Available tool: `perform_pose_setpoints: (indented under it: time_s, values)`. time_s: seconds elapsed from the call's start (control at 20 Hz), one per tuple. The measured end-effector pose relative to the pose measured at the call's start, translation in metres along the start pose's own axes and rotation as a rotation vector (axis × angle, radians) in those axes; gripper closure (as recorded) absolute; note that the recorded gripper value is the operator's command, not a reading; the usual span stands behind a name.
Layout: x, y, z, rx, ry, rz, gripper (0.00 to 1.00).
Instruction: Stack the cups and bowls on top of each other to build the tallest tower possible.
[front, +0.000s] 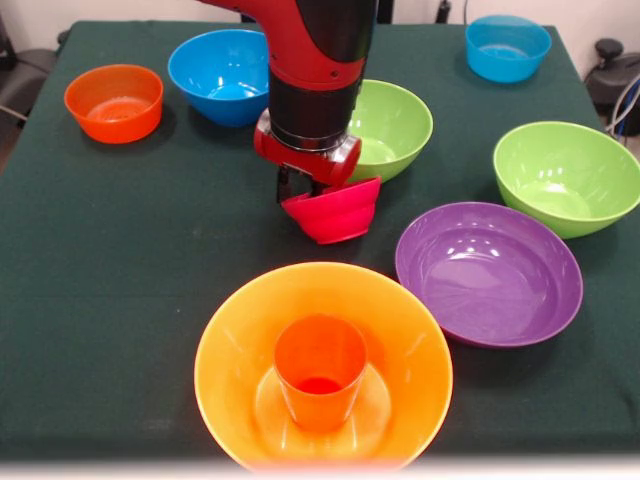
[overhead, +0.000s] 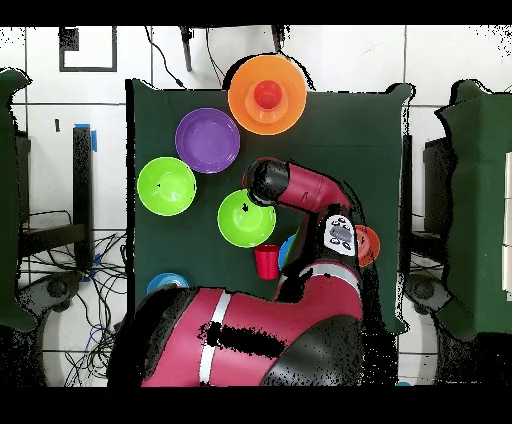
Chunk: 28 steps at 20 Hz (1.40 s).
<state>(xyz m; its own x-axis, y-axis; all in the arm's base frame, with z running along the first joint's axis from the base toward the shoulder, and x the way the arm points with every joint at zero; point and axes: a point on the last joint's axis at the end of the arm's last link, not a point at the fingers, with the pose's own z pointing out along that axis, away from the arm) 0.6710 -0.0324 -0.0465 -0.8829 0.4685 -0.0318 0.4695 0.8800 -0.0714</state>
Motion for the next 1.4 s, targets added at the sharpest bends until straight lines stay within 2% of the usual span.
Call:
perform_pose_setpoints:
  time_s: [0.75, 1.1, 1.25, 1.4]
  values:
    - [-0.004, 0.001, -0.007, 0.003, -0.005, -0.003, 1.0]
    - [-0.02, 0.004, -0.042, -0.01, -0.027, 0.002, 1.0]
    - [-0.024, 0.004, -0.06, -0.014, -0.019, 0.004, 1.0]
    - [-0.026, 0.003, -0.068, -0.015, -0.011, 0.007, 1.0]
